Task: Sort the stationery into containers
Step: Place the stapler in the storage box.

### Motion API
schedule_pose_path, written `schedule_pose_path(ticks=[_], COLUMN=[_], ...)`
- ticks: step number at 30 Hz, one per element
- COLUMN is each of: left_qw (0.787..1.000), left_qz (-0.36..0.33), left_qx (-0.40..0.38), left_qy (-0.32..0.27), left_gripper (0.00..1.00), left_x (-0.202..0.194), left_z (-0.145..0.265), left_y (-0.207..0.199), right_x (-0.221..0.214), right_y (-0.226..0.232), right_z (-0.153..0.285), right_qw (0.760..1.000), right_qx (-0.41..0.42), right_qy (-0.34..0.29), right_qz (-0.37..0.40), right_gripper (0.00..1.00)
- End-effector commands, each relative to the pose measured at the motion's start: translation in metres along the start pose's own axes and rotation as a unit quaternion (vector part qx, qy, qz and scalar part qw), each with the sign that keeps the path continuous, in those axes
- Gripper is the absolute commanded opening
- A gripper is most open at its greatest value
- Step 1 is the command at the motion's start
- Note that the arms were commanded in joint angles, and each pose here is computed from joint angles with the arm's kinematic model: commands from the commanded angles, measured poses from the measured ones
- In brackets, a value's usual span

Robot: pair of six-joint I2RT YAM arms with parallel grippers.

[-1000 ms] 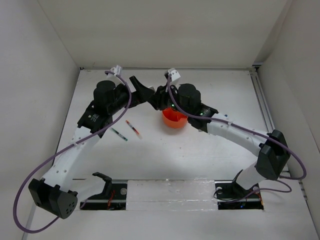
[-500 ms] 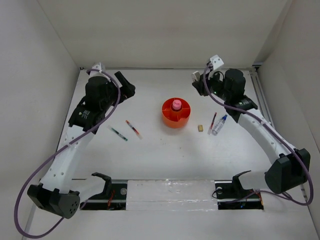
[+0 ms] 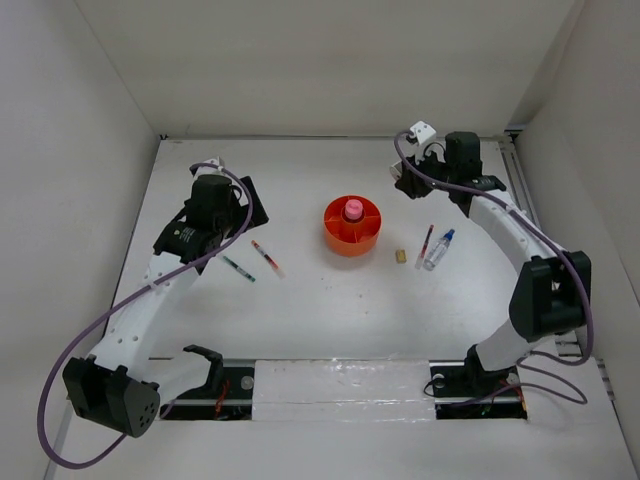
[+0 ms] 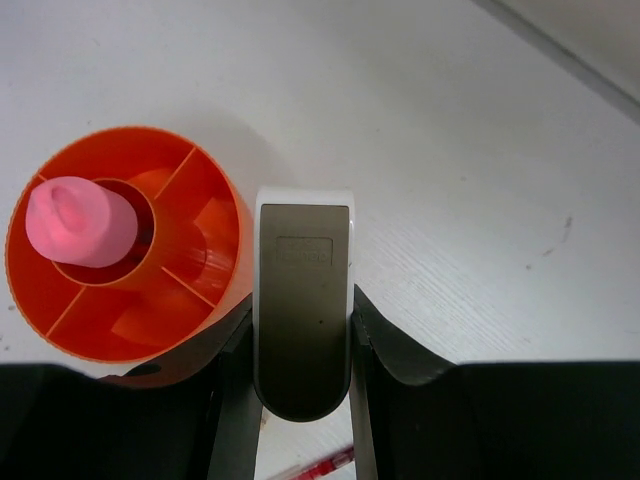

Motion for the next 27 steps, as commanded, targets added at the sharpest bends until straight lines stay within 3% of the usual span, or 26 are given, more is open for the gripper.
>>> schedule_pose_path(ticks=[1,6,17,27], left_qw=[1.0,1.0,1.0,1.0], left_qz=[-0.012,-0.012,-0.016,-0.017], left_qx=[0.006,-0.001,-0.01,-0.019], left_qy=[-0.019,-0.021,-0.017,-0.014], left_gripper=[1.0,1.0,1.0,1.0], left_x=[0.006,0.007,0.006,0.004], left_z=[0.002,0.002,0.002,0.001], left_y=[0.002,0.0,-0.001,-0.003], right_x=[0.019,0.015,0.001,-0.007], right_y=[0.008,0.025,0.027,0.041], right_z=[-0.005,-0.019,-0.046,-0.053], right_qw=[0.998,0.997,0.997,0.996], right_qx=[0.054,0.069,0.03,0.049], right_qy=[-0.014,-0.006,0.019,0.025], right_qz=[0.026,0.031,-0.072,-0.076], right_gripper=[0.0,0.0,0.0,0.0])
Point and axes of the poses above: each gripper's point midway between its finger pads, its own z axis back along the fingers, its own y axis along the line the jaws close on, x = y × z, the point moved 7 cm from there along z, back along the fingers, and after that the axes turned 10 degrees about -z, right-handed, at the moved point
